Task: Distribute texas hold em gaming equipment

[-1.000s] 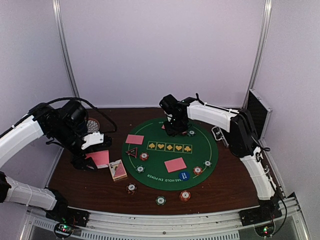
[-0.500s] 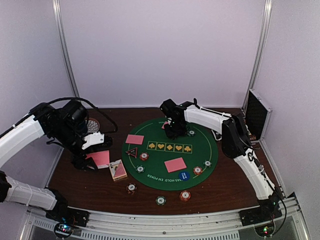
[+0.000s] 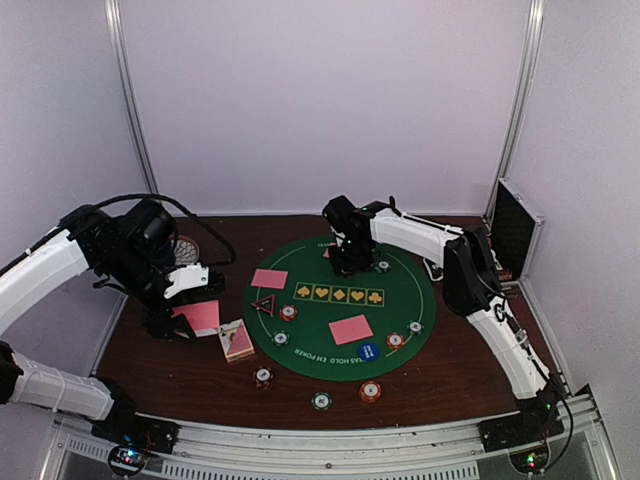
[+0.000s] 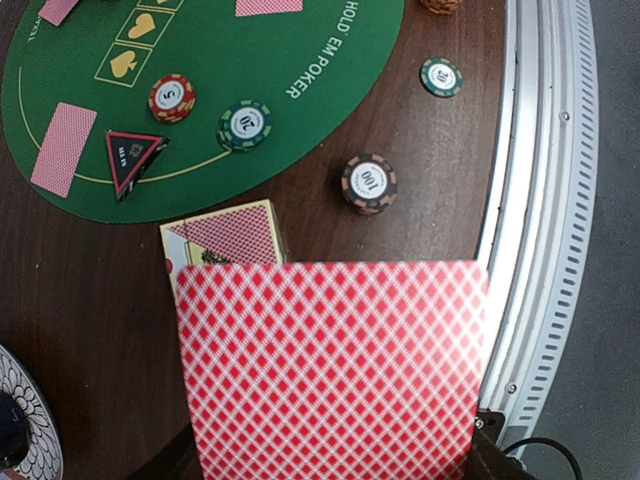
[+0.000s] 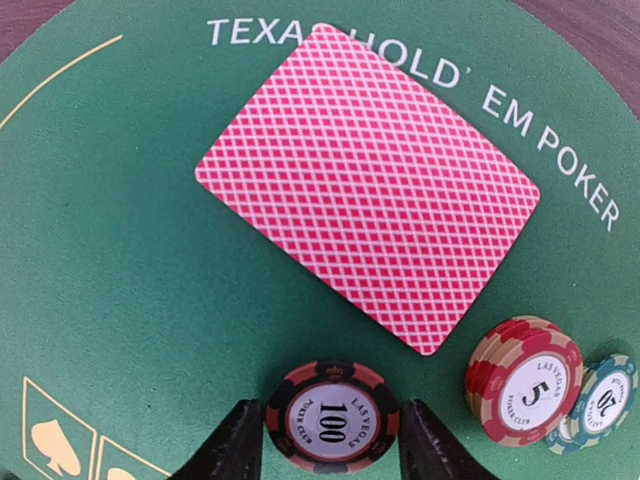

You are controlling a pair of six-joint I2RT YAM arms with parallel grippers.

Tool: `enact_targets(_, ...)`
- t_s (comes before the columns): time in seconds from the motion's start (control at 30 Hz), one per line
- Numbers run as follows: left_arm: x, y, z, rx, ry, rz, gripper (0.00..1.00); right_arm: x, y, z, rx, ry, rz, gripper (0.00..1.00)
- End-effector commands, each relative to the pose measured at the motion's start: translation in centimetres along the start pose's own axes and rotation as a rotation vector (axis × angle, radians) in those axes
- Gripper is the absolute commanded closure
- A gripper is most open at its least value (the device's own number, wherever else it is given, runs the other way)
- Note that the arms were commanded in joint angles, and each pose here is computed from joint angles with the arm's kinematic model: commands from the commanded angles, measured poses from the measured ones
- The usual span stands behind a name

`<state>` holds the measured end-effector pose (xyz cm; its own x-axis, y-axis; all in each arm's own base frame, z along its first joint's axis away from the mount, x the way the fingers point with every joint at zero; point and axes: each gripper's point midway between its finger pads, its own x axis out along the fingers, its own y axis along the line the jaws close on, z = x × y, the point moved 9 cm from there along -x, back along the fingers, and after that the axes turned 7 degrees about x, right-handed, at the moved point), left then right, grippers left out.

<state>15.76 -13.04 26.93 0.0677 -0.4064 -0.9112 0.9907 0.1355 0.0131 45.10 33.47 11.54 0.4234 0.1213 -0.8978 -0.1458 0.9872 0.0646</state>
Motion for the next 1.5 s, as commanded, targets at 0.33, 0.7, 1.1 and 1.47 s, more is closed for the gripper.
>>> enact_targets(0.33,-1.2,0.7,1.1,-0.007,-0.049,0.042,1.0,-15.7,3.8,0.4,-0.073,-0.217,0.099,0.3)
enact_targets(0.7,-1.5,0.4,0.8,-0.009,-0.043,0.046,1.0,-18.5,11.6,-15.8,-0.341,-0.063,0.31,0.14)
enact_targets(1.1,-1.7,0.0,0.6,-0.005,-0.048,0.047,1.0,-17.6,18.6,-23.8,-0.554,0.02,0.462,0.06)
enact_targets(1.47,-1.7,-0.2,0.5,-0.004,-0.053,0.043,1.0,-14.3,20.9,-24.2,-0.609,0.059,0.424,0.18)
